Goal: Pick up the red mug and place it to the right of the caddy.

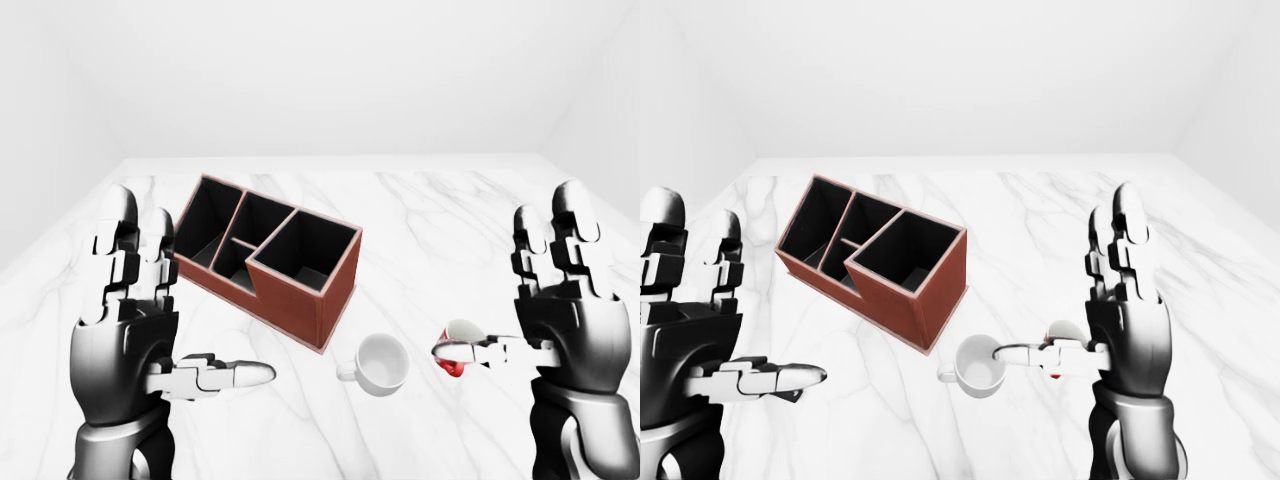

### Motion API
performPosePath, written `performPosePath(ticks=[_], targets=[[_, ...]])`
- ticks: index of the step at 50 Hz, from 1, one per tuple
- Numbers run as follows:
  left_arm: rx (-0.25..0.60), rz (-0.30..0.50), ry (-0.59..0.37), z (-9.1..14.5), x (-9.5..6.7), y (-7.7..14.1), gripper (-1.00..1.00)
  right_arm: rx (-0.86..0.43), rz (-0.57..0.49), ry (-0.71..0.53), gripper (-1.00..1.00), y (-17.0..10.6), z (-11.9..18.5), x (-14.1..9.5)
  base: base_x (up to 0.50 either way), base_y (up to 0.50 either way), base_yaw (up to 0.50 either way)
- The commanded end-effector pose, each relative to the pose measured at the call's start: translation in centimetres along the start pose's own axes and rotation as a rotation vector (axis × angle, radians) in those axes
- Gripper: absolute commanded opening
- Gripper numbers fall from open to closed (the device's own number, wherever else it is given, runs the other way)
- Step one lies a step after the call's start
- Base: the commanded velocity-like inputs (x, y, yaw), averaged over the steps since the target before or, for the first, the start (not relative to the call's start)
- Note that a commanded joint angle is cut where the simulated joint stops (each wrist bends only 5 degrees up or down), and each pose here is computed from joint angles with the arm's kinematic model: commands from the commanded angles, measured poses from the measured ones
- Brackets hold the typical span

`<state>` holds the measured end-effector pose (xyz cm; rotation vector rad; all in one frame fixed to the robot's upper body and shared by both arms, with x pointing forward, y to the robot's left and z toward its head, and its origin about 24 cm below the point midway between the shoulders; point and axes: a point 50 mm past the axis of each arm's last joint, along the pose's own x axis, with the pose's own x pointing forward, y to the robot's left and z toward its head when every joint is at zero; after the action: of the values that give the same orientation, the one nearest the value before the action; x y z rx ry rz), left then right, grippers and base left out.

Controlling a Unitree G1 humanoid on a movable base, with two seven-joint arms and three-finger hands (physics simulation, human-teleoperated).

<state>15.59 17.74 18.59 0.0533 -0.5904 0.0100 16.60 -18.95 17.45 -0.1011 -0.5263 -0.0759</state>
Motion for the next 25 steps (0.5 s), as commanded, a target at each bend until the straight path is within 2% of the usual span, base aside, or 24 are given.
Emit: performPosePath(ticks=[1, 5, 8, 18, 25], targets=[[0.002, 0.009, -0.016, 0.3, 0.0, 0.4, 1.00, -0.210, 0.066, -0.210, 1.00, -1.3, 4.6, 0.5, 0.00, 0.00, 0.00], [0.004, 0.009, -0.029, 0.5, 0.1, 0.3, 1.00, -0.361, 0.128, -0.230, 1.00, -1.2, 5.1, 1.3, 0.00, 0.00, 0.00], [0.003, 0.006, -0.015, 0.3, 0.0, 0.2, 1.00, -0.431, 0.162, -0.315, 1.00, -1.4, 6.7, 1.7, 0.00, 0.00, 0.00], [0.005, 0.008, -0.022, 0.4, 0.1, 0.3, 1.00, -0.653, 0.271, -0.384, 1.00, -1.3, 8.4, 2.8, 0.00, 0.00, 0.00], [0.001, 0.003, -0.004, 0.1, 0.0, 0.2, 1.00, -0.731, 0.324, -0.311, 1.00, -1.6, 7.7, 3.2, 0.00, 0.00, 0.00]])
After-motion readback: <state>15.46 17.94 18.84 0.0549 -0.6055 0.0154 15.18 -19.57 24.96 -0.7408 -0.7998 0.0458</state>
